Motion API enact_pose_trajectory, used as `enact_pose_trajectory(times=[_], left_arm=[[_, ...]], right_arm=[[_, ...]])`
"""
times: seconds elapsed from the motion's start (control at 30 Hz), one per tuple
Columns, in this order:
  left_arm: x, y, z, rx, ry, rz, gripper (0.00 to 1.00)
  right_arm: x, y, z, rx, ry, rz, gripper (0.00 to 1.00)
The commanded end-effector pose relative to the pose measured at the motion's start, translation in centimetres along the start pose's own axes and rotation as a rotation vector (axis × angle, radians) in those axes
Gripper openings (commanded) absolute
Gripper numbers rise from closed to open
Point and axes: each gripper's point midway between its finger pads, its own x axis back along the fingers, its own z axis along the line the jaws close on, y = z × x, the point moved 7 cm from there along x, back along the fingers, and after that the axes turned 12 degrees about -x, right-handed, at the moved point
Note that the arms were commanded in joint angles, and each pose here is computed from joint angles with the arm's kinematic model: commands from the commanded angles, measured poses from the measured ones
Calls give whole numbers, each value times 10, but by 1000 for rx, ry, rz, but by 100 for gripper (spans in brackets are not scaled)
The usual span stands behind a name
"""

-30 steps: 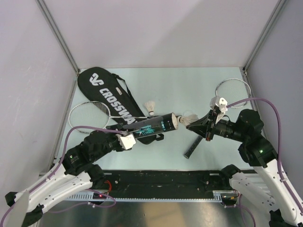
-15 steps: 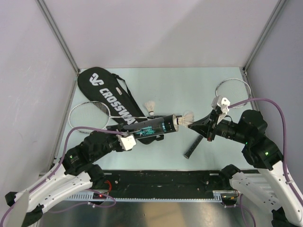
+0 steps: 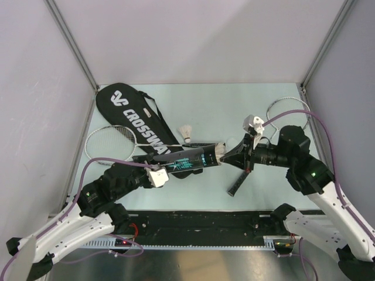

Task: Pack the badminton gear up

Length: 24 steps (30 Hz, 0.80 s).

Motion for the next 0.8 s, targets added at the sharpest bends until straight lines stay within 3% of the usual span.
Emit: enact_pose_trajectory(times=[0.0,0.77], left_arm=[[6,16,18,-5,60,-73,51],[7,20,20,9,53,-96,51]], right_arm=[[-7,17,15,45,94,-35,0],[-53,-2,-1,-35,124,12,3]])
